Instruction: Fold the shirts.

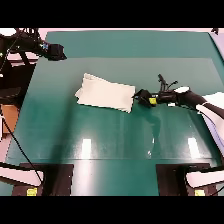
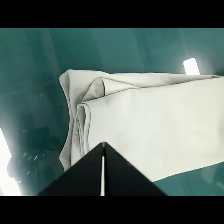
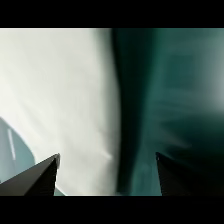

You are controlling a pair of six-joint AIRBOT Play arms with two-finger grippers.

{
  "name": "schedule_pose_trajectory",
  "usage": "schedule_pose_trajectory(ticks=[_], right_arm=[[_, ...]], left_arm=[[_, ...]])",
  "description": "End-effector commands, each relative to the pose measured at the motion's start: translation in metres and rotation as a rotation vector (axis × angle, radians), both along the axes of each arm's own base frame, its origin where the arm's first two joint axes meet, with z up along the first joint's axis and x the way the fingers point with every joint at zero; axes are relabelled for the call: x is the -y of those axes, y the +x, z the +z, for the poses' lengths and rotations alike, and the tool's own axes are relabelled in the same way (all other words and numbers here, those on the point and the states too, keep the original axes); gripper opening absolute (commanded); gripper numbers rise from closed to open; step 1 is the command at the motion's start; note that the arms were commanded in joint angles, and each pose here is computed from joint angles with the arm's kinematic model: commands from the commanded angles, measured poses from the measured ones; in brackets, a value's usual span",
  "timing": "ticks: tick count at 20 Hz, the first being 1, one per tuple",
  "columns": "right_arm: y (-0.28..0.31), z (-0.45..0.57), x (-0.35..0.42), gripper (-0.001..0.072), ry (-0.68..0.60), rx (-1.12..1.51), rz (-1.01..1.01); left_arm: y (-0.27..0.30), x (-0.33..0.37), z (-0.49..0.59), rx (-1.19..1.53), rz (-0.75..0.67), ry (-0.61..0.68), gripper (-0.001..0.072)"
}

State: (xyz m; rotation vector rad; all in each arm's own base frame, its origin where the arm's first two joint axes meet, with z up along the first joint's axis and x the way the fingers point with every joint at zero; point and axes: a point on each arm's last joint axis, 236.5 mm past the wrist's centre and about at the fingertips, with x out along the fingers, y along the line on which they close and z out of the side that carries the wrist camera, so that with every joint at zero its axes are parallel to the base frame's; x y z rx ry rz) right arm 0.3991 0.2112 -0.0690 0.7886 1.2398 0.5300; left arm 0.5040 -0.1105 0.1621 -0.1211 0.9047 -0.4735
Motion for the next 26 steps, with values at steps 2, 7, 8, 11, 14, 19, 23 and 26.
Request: schedule_pose_trajectory(ticks=[2,7,8,11,14,19,23,26], right_arm=[[0.008,-0.016,-0.062,0.0705,0.028,0.023,0.102],[0.035,-0.003,-0.105,0.0384,0.036,0.097,0.088],[0.038,0.002,-0.109,0.0051,0.042,0.111,0.095],[0.05,0.032,-0.12,0.0017,0.082,0.157,0.113],[0.068,0.107,-0.134,0.0016,0.16,0.268,0.136],[0.129,0.302,-0.078,0.0015,0.284,0.564,-0.1],[0.155,0.405,0.053,0.0015,0.227,0.701,-0.341],[0.145,0.434,0.165,0.0015,0.146,0.689,-0.52]], left_arm=[[-0.001,0.0,-0.001,-0.006,-0.001,0.001,0.003],[-0.005,0.0,-0.004,-0.023,-0.009,0.004,0.003],[-0.005,0.0,-0.004,-0.026,-0.011,0.004,0.0031],[-0.006,0.0,-0.004,-0.029,-0.01,0.004,0.0031],[-0.007,0.001,-0.005,-0.035,-0.008,0.001,0.003],[-0.017,0.002,-0.01,-0.091,-0.007,-0.006,0.0031],[-0.031,0.002,-0.017,-0.179,0.016,-0.025,0.003],[-0.034,0.003,-0.018,-0.21,0.038,-0.039,0.003]])
